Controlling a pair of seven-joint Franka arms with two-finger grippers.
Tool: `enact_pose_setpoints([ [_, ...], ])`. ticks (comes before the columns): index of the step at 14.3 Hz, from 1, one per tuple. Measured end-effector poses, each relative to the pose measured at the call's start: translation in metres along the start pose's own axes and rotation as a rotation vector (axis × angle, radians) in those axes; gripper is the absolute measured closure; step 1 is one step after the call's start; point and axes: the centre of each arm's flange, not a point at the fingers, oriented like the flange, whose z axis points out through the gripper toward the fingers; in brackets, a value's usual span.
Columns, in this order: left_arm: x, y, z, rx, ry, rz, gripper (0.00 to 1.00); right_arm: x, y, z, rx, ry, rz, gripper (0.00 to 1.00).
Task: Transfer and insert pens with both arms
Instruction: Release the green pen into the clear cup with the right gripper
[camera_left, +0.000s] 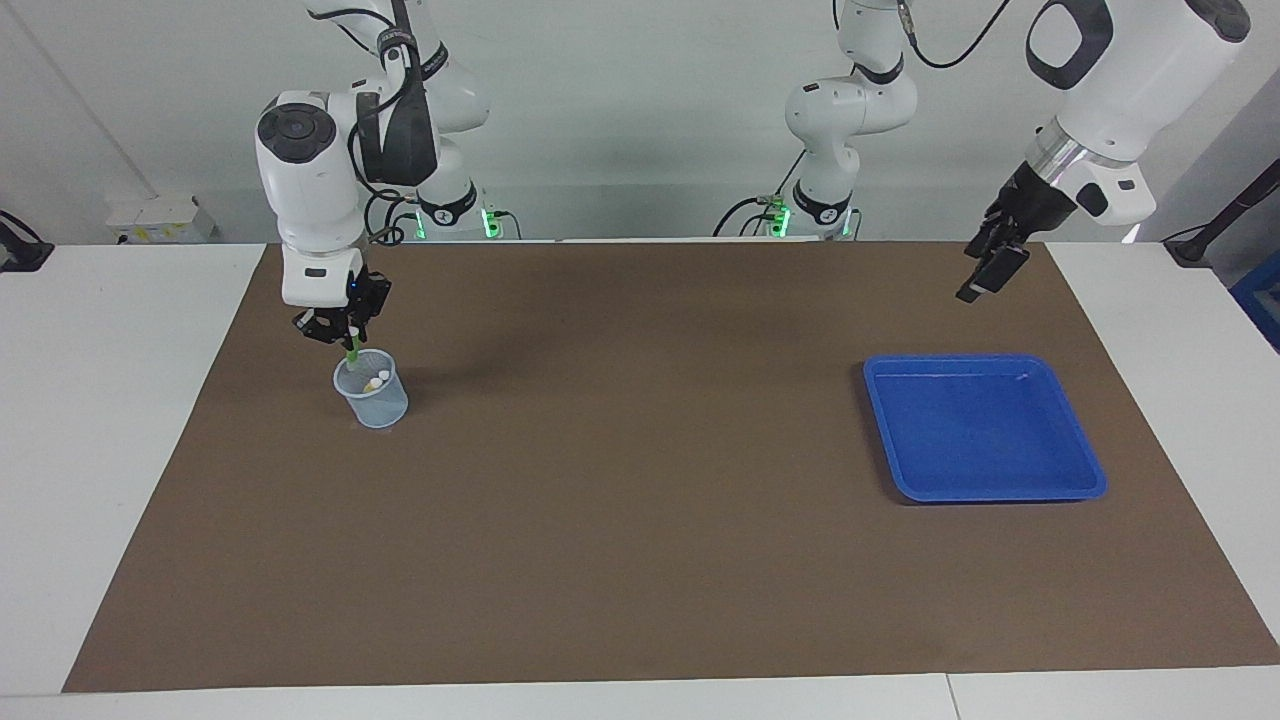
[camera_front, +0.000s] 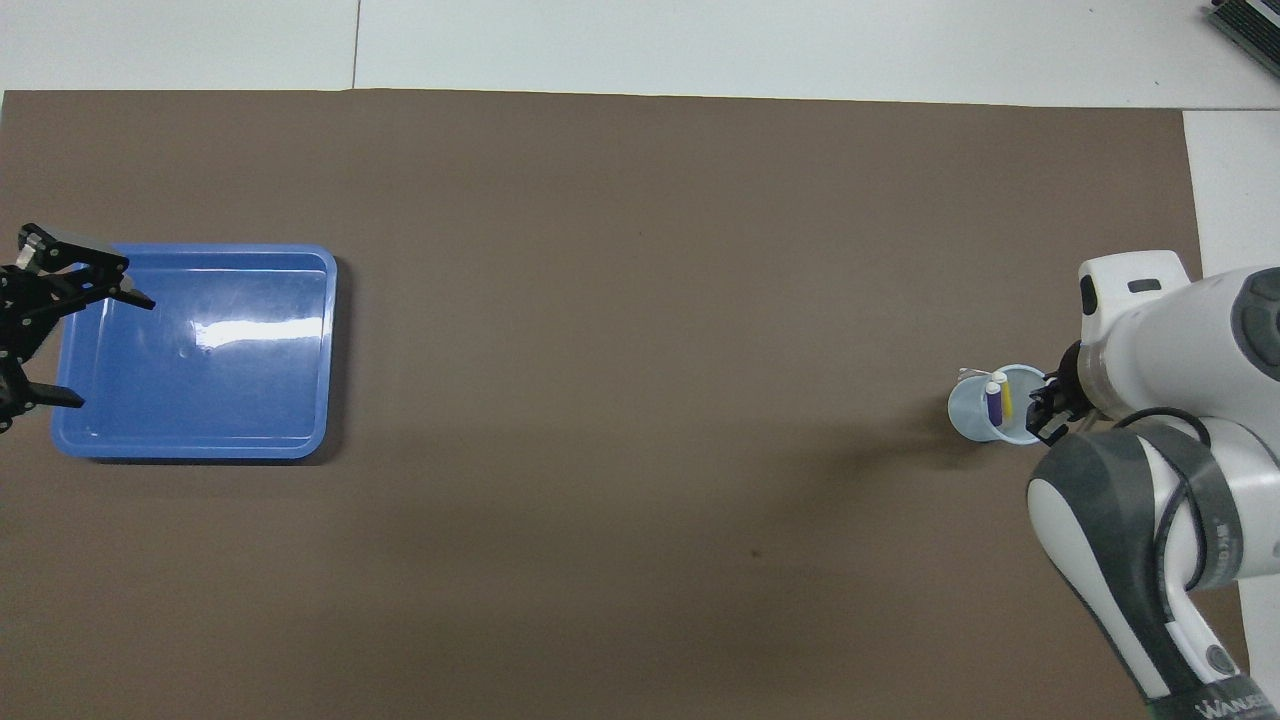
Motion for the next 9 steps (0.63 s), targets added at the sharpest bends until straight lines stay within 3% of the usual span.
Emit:
enact_pose_setpoints([
  [3, 0.013, -0.007, -0.023, 0.007, 0.015, 0.191, 0.00, 0.001, -0.003, 0.005, -0.007, 0.011, 0.001, 0.82],
  [4, 0.016, -0.011, -0.031, 0.007, 0.021, 0.255, 0.00, 0.001, -0.004, 0.006, -0.007, 0.011, 0.001, 0.77],
  [9, 0.019, -0.024, -0.049, 0.092, 0.054, 0.586, 0.00, 0.008, -0.004, -0.015, 0.005, 0.070, 0.042, 0.18],
])
